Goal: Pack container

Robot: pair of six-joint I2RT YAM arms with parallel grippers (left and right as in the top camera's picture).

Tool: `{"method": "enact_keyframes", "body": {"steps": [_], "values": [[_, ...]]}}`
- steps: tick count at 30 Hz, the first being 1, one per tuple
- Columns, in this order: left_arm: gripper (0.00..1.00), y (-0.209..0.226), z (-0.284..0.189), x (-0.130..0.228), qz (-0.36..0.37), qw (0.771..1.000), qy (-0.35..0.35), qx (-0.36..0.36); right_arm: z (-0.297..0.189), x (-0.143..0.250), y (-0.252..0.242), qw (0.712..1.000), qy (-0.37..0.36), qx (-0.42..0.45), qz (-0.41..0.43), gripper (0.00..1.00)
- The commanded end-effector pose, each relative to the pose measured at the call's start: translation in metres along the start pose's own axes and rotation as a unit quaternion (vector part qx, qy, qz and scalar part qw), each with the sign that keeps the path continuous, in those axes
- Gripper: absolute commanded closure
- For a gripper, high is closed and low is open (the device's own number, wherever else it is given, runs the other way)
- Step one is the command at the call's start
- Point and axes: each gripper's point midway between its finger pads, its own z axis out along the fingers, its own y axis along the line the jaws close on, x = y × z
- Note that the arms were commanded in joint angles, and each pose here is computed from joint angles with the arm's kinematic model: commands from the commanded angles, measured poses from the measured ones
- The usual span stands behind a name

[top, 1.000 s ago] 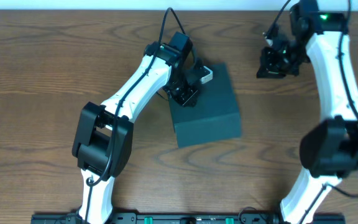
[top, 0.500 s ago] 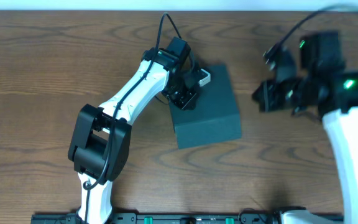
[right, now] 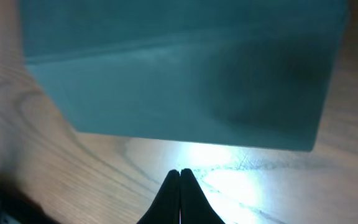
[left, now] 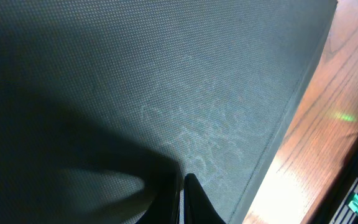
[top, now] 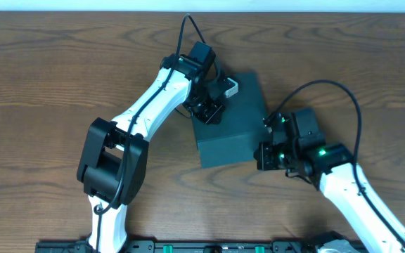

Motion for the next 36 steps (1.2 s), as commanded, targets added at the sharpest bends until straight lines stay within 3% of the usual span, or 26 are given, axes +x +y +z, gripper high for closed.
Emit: {"method": "enact_keyframes", "body": {"steps": [1, 8, 19, 23, 27, 32, 36], "values": [[0.94, 0.005, 0.015, 0.019, -0.005, 0.999, 0.037, -0.007, 0.012, 0.003, -0.011, 0.998, -0.021, 0.021, 0.046, 0.98], [0.94, 0.005, 0.015, 0.019, -0.005, 0.999, 0.037, -0.007, 0.037, -0.020, -0.028, 0.994, -0.084, 0.041, 0.051, 0.98], [0.94, 0.005, 0.015, 0.019, -0.005, 0.999, 0.037, -0.007, 0.071, -0.034, -0.026, 0.992, -0.082, 0.012, 0.091, 0.98], [0.94, 0.005, 0.006, 0.017, -0.013, 0.999, 0.029, -0.010, 0.053, -0.037, -0.004, 0.994, -0.070, -0.029, 0.084, 0.98], [0.94, 0.007, -0.028, 0.007, -0.023, 0.999, -0.015, -0.023, 0.010, -0.062, 0.002, 0.991, -0.122, -0.012, 0.058, 0.98], [0.94, 0.011, -0.095, 0.000, -0.041, 0.993, -0.094, -0.054, -0.048, -0.087, -0.023, 0.972, -0.212, 0.057, 0.083, 0.98], [0.94, 0.014, -0.138, 0.003, -0.047, 0.986, -0.142, -0.077, -0.060, -0.081, -0.067, 0.962, -0.211, 0.109, 0.138, 0.98]]}}
